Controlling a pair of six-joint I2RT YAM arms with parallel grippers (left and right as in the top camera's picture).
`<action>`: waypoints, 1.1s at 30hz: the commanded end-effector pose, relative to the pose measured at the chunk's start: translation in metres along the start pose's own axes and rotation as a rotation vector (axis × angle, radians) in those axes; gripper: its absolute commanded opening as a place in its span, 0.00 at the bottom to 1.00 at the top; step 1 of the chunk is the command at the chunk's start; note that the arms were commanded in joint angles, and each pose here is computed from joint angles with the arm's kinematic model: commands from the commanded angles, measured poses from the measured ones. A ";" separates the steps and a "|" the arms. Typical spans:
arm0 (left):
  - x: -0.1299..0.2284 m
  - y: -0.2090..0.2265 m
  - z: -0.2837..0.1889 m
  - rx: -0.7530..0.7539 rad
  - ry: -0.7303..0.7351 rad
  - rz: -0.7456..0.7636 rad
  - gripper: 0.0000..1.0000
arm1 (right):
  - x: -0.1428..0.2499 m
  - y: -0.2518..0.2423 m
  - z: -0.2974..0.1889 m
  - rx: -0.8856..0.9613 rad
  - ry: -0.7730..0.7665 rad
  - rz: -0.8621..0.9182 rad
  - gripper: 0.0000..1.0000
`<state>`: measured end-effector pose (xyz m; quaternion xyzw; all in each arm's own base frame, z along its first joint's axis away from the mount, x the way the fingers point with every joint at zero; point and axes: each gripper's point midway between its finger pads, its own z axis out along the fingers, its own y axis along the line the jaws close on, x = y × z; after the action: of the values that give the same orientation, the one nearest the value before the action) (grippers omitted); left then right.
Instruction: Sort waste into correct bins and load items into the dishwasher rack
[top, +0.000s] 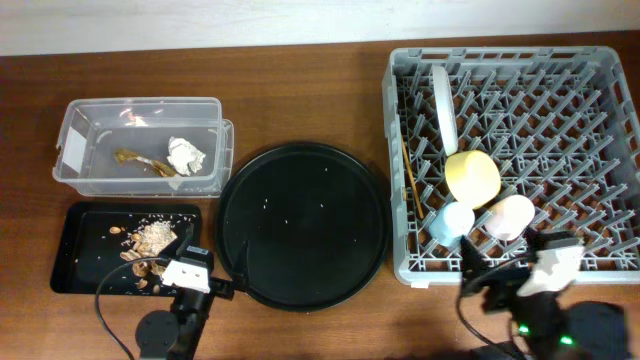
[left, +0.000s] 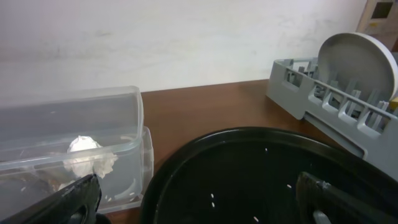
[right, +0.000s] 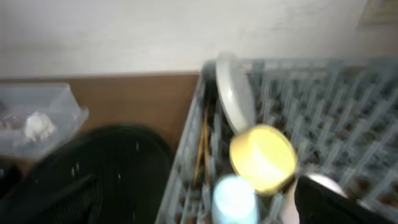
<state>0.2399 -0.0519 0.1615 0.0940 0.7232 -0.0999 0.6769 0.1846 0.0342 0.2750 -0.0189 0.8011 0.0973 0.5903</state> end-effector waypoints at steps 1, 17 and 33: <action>0.001 0.000 0.000 0.001 0.002 -0.007 0.99 | 0.044 0.013 0.018 -0.117 0.004 0.004 0.99; 0.001 0.000 0.000 0.001 0.002 -0.007 0.99 | 0.092 0.007 0.084 -0.176 -0.202 -0.019 0.99; 0.002 0.000 0.000 0.001 0.003 -0.008 0.99 | 0.094 0.006 0.086 -0.172 -0.214 -0.021 0.99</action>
<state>0.2399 -0.0520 0.1615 0.0940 0.7232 -0.1002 0.6769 0.2371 0.0627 0.1645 -0.0655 0.7222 0.1587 0.6701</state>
